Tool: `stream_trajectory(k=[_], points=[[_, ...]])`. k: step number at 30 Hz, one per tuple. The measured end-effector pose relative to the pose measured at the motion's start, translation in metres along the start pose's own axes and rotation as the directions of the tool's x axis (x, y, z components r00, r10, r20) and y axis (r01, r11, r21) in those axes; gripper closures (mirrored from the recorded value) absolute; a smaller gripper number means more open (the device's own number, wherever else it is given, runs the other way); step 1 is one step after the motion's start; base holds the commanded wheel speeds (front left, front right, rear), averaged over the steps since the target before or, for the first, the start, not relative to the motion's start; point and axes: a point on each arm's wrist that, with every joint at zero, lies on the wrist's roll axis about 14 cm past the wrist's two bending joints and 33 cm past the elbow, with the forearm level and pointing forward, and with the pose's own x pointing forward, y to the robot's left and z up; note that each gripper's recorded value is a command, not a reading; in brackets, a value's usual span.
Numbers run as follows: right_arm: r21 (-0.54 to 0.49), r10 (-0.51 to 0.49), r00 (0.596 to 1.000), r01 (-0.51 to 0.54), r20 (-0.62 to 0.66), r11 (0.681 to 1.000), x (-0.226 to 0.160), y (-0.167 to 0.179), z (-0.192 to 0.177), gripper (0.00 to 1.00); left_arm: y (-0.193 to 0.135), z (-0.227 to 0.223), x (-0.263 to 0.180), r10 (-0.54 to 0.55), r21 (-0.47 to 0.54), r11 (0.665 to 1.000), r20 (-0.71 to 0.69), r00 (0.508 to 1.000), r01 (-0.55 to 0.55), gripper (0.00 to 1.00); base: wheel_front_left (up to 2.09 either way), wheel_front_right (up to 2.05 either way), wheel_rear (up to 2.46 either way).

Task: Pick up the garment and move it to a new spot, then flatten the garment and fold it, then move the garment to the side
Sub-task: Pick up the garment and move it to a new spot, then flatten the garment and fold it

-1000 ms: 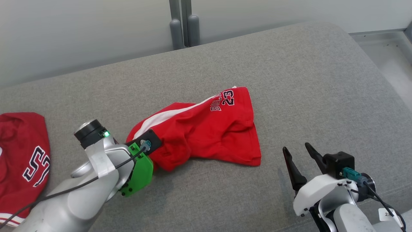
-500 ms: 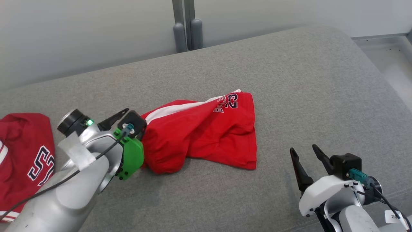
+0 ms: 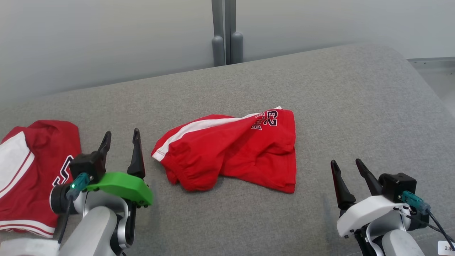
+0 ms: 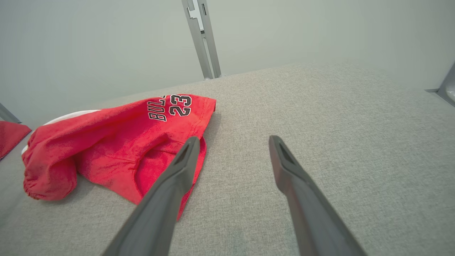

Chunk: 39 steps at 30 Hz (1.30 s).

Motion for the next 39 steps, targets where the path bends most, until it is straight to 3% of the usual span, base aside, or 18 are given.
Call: stream_trajectory(k=[4, 7, 13, 22, 39], points=[[0.019, 0.027, 0.999, -0.027, 0.028, 0.999, 0.003, 0.009, 0.005, 0.00, 0.016, 0.013, -0.020, 0.105, -0.124, 0.987, 0.058, 0.993, -0.097, 0.00, 0.00, 0.00, 0.00], [0.021, 0.044, 0.998, -0.044, 0.038, 0.999, 0.006, 0.015, 0.008, 0.00, 0.025, 0.011, -0.045, 0.155, -0.157, 0.977, 0.078, 0.985, -0.141, 0.00, 0.00, 0.00, 0.00], [0.015, 0.065, 0.997, -0.066, 0.048, 0.998, 0.006, 0.022, 0.011, 0.00, 0.020, 0.014, -0.072, 0.124, -0.147, 0.984, 0.119, 0.985, -0.106, 0.00, 0.00, 0.00, 0.00], [-0.012, 0.094, 0.995, -0.094, 0.034, 0.996, -0.002, 0.031, 0.005, 0.00, 0.020, -0.018, -0.111, 0.086, -0.105, 0.991, 0.040, 0.995, -0.082, 0.00, 0.00, 0.00, 0.00], [-0.058, 0.204, 0.979, -0.203, 0.008, 0.978, -0.007, 0.064, -0.006, 0.00, 0.070, -0.033, -0.157, 0.229, -0.077, 0.971, 0.004, 0.973, -0.228, 0.00, 0.00, 0.00, 0.00]])
